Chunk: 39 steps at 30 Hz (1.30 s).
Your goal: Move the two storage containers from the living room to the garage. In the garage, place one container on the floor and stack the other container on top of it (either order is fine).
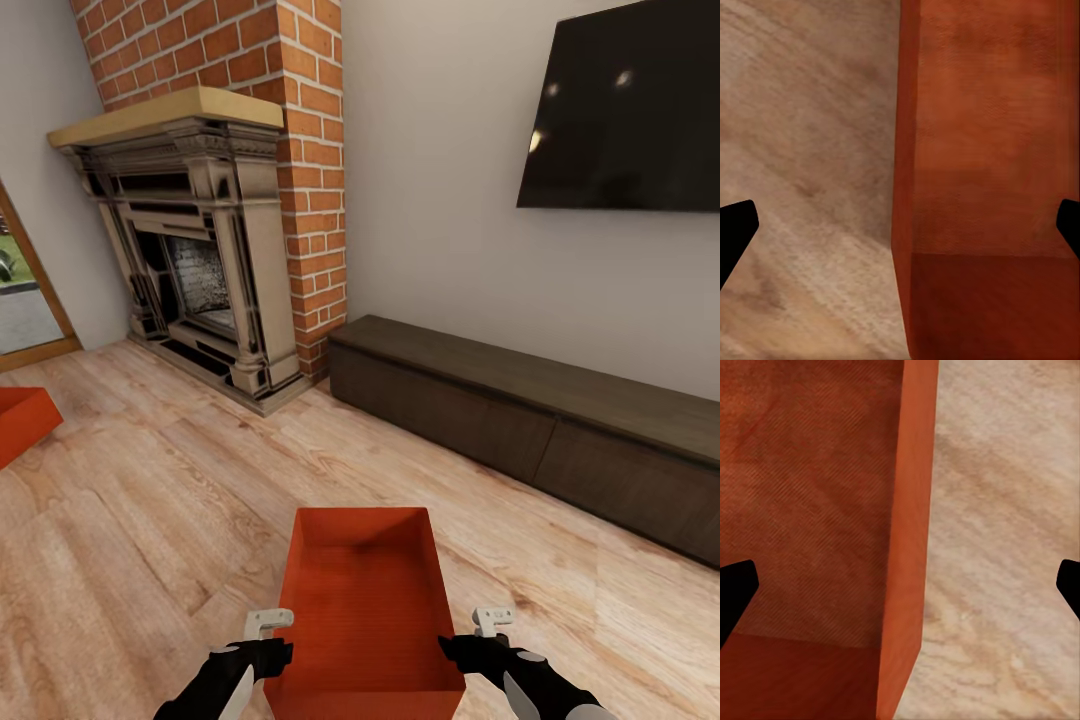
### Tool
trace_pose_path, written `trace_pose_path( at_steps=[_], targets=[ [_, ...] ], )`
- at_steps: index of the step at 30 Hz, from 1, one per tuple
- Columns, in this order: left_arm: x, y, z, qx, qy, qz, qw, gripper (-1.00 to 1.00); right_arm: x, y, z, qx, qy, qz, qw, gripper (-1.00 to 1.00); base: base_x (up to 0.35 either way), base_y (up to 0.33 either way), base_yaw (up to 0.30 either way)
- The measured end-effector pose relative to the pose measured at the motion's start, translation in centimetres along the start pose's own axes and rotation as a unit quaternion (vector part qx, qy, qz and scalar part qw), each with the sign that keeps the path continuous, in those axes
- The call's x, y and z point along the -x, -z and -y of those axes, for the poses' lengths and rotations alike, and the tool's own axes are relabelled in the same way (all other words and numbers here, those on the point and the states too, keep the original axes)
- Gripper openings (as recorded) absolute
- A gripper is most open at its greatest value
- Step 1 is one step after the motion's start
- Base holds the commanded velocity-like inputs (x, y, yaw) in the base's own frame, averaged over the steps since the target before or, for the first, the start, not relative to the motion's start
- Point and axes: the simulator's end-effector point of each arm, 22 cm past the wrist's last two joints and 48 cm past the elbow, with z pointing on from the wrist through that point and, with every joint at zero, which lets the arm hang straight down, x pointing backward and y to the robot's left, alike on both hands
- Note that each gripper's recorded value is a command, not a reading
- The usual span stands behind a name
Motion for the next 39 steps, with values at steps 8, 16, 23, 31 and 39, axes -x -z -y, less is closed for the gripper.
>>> trace_pose_path(
  at_steps=[8,16,23,31,39],
  targets=[
    [-1.0,-0.9,-0.1,0.001,0.000,-0.006,1.0000,1.00,-1.1,-0.7,0.2,-0.001,-0.001,-0.006,1.0000,1.00,0.000,0.000,0.000],
    [-1.0,-0.9,0.0,0.000,0.001,-0.006,1.0000,1.00,-1.1,-0.7,0.2,0.000,-0.001,-0.006,1.0000,1.00,0.000,0.000,0.000],
    [-1.0,-0.9,0.0,0.000,0.001,-0.005,1.0000,1.00,-1.1,-0.7,0.1,0.001,-0.001,-0.005,1.0000,1.00,0.000,0.000,0.000],
    [-0.9,-0.9,0.0,0.000,0.001,-0.002,1.0000,1.00,-1.1,-0.7,0.2,0.000,-0.001,-0.006,1.0000,1.00,0.000,0.000,0.000],
    [-0.9,-0.8,0.0,0.000,0.001,-0.002,1.0000,1.00,-1.1,-0.7,0.2,0.000,-0.001,-0.005,1.0000,1.00,0.070,0.000,0.000]
  ],
)
